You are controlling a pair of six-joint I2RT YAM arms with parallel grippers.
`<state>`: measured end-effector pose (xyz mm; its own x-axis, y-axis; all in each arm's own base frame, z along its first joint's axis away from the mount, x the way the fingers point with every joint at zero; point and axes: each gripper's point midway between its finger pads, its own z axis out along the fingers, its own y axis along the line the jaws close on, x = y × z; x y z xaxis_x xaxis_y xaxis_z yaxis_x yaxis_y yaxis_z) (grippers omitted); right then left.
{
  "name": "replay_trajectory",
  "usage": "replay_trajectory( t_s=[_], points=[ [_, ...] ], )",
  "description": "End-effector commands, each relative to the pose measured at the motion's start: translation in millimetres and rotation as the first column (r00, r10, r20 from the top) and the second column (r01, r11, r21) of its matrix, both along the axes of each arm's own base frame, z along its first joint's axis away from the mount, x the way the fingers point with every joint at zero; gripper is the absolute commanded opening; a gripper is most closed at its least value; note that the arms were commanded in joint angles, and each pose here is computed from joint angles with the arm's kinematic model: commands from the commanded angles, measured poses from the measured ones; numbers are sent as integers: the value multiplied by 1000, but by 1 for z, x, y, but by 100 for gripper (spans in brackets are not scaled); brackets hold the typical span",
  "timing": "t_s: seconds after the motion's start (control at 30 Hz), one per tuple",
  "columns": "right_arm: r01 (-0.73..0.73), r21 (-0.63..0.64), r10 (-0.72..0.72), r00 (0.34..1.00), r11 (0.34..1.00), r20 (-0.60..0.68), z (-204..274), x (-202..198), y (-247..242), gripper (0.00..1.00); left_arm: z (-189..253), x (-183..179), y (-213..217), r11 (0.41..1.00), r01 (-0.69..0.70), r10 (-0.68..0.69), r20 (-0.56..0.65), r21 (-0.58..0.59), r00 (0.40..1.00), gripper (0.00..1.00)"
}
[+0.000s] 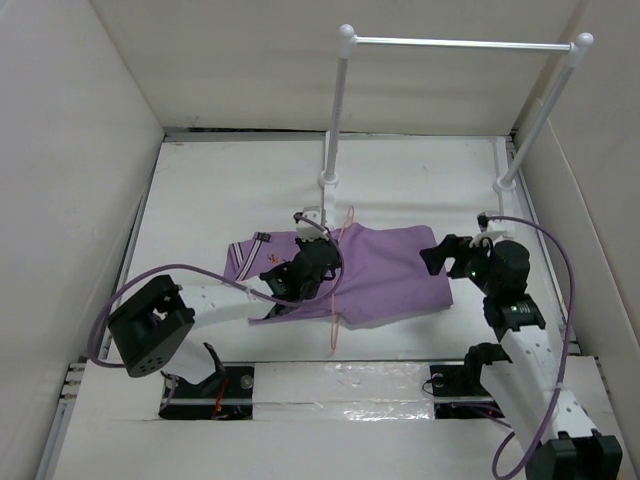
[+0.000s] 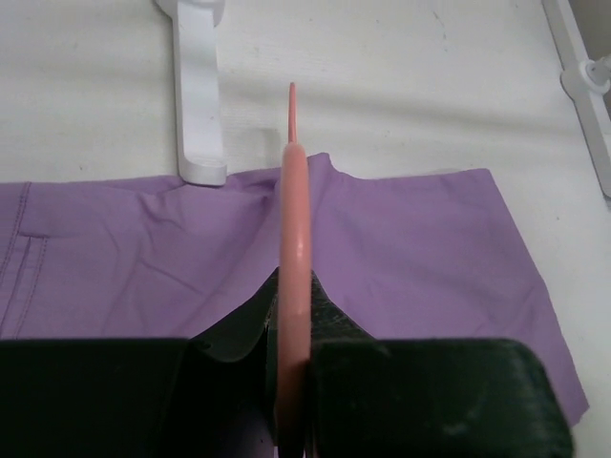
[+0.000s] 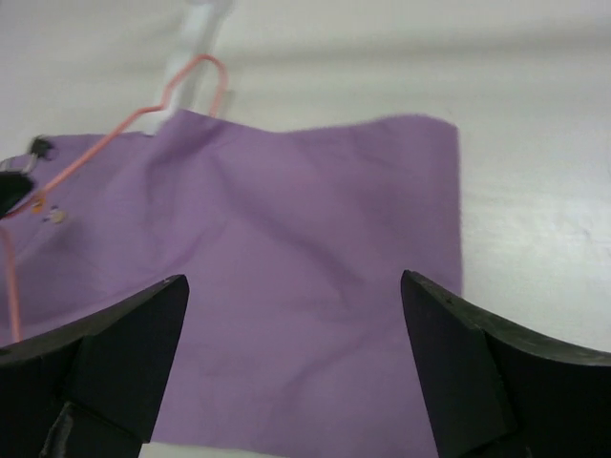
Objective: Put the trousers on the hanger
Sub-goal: Place the trousers on the hanger, then place the hanger at the clothesline.
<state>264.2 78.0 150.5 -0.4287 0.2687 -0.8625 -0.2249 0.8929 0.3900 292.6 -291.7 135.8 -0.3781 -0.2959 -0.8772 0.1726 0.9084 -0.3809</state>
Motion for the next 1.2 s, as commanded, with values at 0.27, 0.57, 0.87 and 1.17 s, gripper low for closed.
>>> replay_trajectory(
  t_s=[0.27,0.57,0.87,1.17],
  points=[
    [-370,212,327,920,904,214,108,-43,130,22,152,1,-13,989,47,-21,176,-144,984,0],
    [-442,289,392,894,849,216,138,-61,213,68,198,-3,-28,983,108,-80,185,-147,979,0],
    [-434,395,369,900,809,232,150,-50,239,34,227,-9,-38,973,169,-138,187,-160,973,0],
    [-518,554,414,855,652,312,203,-68,251,0,277,-1,-49,957,217,-157,282,-194,946,0]
  ],
)
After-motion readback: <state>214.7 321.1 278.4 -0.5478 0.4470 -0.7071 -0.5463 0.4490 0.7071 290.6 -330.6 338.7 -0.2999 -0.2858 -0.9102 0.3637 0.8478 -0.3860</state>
